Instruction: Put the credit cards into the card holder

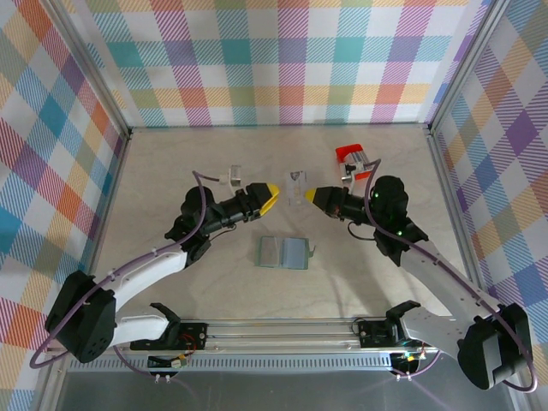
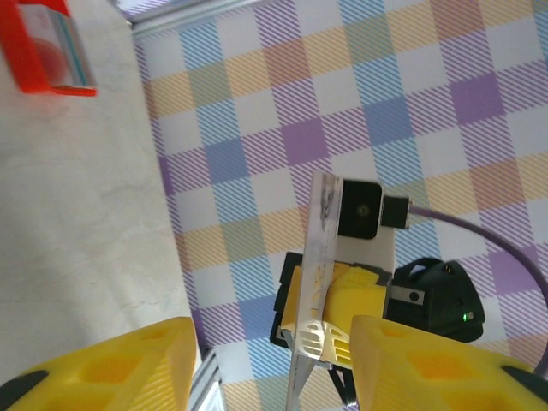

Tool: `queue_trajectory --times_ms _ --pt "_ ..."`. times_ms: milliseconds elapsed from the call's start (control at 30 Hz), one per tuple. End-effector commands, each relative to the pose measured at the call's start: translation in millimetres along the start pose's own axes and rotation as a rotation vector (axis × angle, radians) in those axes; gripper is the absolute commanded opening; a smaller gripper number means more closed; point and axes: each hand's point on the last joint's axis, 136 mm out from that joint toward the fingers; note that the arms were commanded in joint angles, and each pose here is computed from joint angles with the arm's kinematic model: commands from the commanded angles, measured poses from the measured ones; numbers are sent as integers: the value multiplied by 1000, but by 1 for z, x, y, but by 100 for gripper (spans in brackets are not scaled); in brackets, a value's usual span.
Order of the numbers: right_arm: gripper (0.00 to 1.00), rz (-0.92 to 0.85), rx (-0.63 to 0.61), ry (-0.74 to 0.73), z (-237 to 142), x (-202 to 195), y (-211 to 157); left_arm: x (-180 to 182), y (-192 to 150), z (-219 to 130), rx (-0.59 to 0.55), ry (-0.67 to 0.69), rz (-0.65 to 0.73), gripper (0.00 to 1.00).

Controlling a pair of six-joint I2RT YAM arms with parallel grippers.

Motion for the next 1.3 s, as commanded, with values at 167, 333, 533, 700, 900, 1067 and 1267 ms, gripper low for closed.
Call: queue_trajectory --times_ms 167,333,533,700,900,1067,1267 --pt "0 -31 -39 -89 8 -63 -32 74 -28 -34 101 227 -45 57" --pt "0 -97 -70 -165 11 -88 -53 105 -43 -46 194 381 12 58" --pt "0 -184 -99 -232 15 -106 -70 123 -54 -48 223 412 5 58" --pt "0 -166 -100 -275 20 -125 -84 139 -61 -55 219 462 -6 57" --pt "0 -133 -71 -311 31 -143 -99 149 -66 -64 220 507 -4 56" --pt "0 -86 -73 -352 32 -158 -104 156 -72 -67 243 530 -8 55" --pt "0 -75 -90 -422 30 -167 -102 162 -79 -67 269 531 -8 50"
Point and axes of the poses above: each hand's point on the last joint's axis, 136 mm out from that joint toward the fingers, its own z axis out along the fingers, its own x axis along the line the jaws close on, y = z × x, and after that the axes turned 11 degrees about z, right-handed
